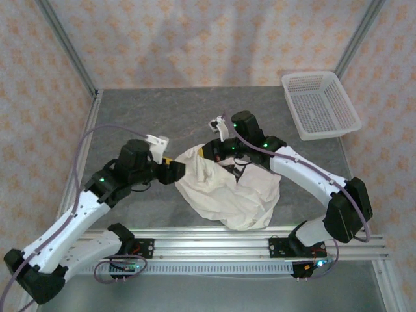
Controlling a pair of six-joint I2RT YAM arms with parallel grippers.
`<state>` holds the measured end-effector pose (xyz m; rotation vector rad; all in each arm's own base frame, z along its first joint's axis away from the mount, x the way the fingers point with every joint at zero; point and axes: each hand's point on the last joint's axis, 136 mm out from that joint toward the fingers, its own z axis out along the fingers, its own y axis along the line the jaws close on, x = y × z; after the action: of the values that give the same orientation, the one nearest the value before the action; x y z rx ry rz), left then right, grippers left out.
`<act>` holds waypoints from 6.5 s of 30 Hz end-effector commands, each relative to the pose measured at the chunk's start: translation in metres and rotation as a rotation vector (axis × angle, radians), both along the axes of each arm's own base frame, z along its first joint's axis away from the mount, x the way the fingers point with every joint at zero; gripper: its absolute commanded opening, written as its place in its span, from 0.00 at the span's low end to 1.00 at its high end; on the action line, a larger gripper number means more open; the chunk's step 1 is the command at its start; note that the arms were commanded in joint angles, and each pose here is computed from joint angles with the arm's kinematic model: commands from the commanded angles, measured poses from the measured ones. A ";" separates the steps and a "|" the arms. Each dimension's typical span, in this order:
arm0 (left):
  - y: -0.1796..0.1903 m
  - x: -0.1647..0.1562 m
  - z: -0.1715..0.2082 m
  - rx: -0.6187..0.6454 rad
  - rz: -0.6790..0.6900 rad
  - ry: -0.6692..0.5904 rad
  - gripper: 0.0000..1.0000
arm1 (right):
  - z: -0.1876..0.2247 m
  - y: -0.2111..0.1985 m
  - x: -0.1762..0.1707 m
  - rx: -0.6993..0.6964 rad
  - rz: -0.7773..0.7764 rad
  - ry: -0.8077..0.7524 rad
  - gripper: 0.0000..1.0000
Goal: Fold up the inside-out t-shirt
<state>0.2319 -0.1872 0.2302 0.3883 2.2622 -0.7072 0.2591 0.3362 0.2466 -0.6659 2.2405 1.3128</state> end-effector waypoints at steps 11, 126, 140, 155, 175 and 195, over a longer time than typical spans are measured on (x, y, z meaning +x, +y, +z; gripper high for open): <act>-0.036 0.063 -0.037 0.092 -0.008 -0.042 0.57 | 0.032 0.008 0.007 0.068 -0.011 -0.019 0.00; -0.069 0.027 0.056 -0.446 0.094 0.175 0.00 | -0.062 -0.123 0.044 -0.013 -0.626 0.266 0.38; -0.068 0.004 -0.006 -0.266 0.019 0.238 0.00 | 0.003 -0.096 -0.005 0.139 -0.483 0.069 0.65; -0.060 0.003 -0.005 -0.242 0.046 0.210 0.00 | -0.043 -0.028 0.011 0.147 -0.274 0.276 0.56; -0.008 0.009 -0.087 0.087 0.265 0.296 0.00 | 0.117 -0.105 0.029 0.297 -0.572 -0.064 0.00; -0.009 0.018 -0.009 0.295 0.097 0.012 0.61 | -0.043 -0.112 0.035 -0.218 -0.697 0.235 0.38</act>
<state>0.2520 -0.1967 0.2470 0.2795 2.2889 -0.4941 0.3026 0.2451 0.2812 0.1307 2.2383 1.0853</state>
